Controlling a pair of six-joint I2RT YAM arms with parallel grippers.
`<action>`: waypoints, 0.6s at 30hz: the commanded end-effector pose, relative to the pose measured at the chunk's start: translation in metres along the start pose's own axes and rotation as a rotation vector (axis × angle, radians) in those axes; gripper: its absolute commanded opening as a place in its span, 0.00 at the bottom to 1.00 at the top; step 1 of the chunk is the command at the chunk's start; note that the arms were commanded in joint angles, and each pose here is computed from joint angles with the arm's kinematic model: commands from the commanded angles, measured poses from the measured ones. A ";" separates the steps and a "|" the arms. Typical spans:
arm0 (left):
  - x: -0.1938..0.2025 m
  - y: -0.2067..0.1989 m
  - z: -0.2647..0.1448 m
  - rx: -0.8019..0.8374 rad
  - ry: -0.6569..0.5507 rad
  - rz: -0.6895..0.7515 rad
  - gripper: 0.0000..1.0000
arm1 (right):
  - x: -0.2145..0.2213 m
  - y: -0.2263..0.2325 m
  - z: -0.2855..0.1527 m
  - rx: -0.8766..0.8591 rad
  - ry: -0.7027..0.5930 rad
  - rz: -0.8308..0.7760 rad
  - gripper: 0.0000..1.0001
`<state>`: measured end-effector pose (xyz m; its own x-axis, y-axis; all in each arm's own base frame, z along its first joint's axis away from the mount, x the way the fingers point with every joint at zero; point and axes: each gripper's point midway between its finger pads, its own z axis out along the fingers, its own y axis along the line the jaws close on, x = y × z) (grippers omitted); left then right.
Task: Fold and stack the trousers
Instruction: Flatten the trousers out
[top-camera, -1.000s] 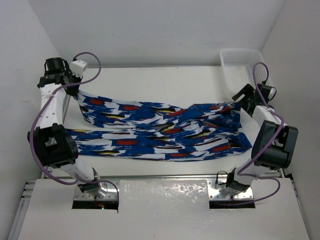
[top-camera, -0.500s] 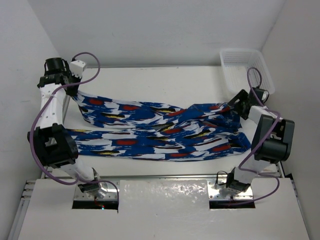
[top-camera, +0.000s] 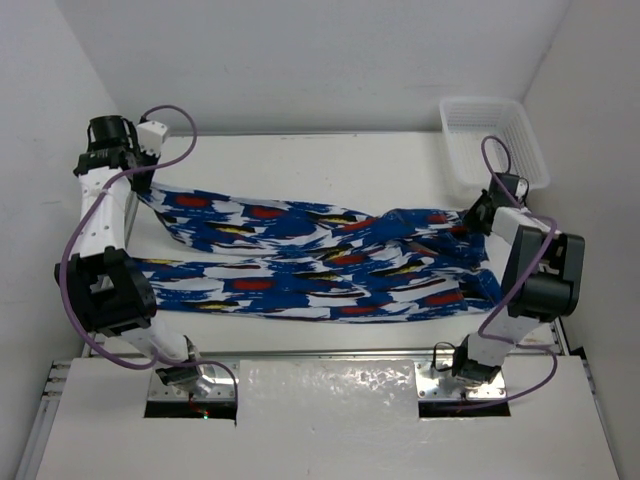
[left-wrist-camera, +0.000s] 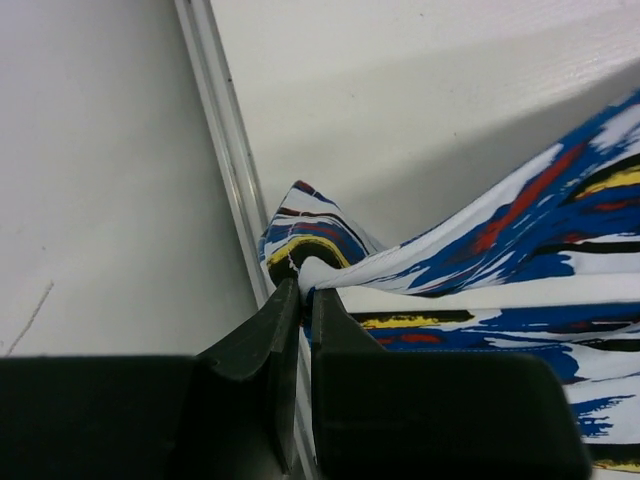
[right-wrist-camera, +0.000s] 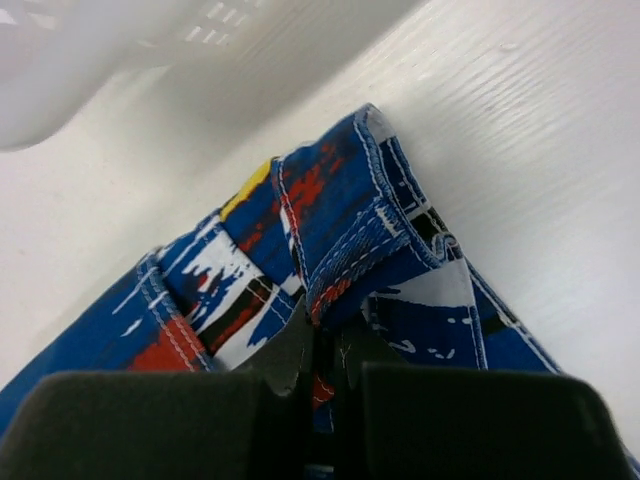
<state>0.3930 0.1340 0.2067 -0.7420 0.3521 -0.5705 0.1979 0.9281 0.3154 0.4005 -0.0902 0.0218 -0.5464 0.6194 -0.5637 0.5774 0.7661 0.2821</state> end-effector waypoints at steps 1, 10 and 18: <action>-0.012 0.049 -0.020 -0.166 -0.052 -0.056 0.00 | -0.054 0.001 -0.041 0.033 -0.174 -0.099 0.00; -0.018 0.100 -0.044 -0.199 -0.088 -0.160 0.00 | -0.097 -0.020 -0.126 -0.120 -0.443 0.062 0.00; 0.006 0.107 -0.041 -0.187 -0.037 -0.195 0.00 | -0.084 -0.023 -0.140 -0.157 -0.477 0.035 0.00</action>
<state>0.3878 0.2107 0.2525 -0.7471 0.1855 -0.6383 -0.0157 0.9551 0.2959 0.3388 -0.1263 0.1388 -0.2615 0.5814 -0.7705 0.5139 0.7596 0.3988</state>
